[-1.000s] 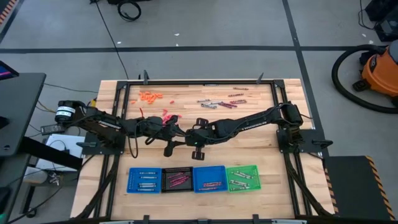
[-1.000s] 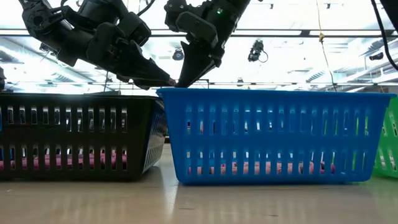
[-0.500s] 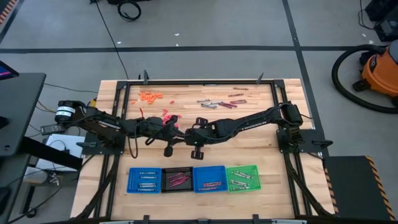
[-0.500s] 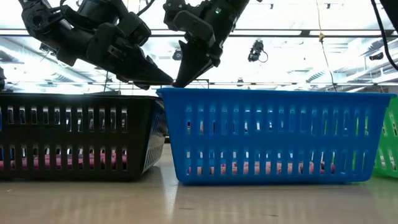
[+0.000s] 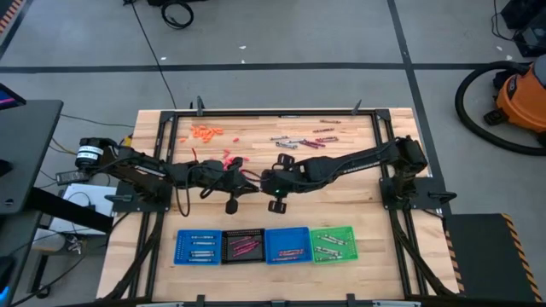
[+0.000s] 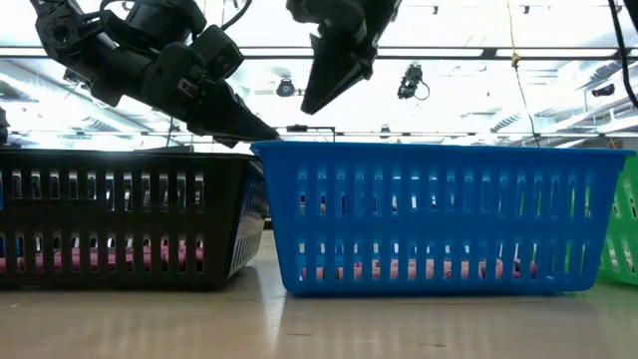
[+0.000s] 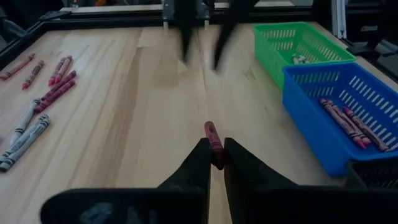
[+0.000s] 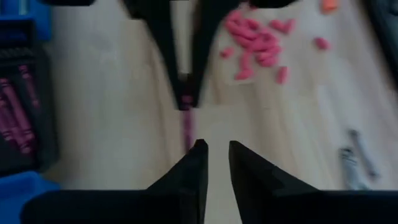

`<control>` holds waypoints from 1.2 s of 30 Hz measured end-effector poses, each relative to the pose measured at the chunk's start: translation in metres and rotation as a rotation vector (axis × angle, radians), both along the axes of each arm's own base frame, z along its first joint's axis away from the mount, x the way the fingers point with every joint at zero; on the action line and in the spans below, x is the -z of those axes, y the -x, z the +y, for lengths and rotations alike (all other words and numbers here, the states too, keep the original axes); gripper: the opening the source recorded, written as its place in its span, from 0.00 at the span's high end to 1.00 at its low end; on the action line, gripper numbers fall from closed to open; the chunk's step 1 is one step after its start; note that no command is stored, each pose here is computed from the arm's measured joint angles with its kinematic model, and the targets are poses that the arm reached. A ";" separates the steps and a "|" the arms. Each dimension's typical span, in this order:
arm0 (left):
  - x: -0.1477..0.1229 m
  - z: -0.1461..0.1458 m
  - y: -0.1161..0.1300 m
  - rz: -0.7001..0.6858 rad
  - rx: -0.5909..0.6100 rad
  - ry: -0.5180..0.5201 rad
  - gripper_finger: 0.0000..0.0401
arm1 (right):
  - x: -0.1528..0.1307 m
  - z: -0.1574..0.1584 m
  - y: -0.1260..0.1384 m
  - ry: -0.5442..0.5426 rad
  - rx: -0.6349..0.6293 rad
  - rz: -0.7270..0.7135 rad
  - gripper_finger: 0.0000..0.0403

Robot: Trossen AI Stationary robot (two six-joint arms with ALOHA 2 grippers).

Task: Sort crayons
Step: Put the dark pink crayon into the black bin

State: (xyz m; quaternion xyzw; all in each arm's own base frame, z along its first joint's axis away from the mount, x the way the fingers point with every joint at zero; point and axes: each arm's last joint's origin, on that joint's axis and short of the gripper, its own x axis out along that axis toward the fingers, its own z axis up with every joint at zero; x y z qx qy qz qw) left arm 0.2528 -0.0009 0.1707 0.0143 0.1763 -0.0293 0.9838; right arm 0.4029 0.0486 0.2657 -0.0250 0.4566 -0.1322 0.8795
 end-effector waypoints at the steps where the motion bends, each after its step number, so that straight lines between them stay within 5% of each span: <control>1: 0.000 0.000 0.000 0.003 0.000 0.004 0.94 | -0.003 0.000 0.003 0.013 0.011 0.005 0.81; 9: -0.014 -0.020 0.017 0.056 0.069 0.080 0.94 | 0.002 0.014 0.022 0.125 0.117 0.098 0.80; 23: -0.035 -0.067 0.043 0.038 0.177 0.218 0.94 | 0.049 0.001 0.043 0.254 0.241 0.210 0.80; 36: -0.036 -0.108 0.061 0.022 0.045 0.283 0.94 | 0.054 -0.001 0.046 0.286 0.262 0.216 0.80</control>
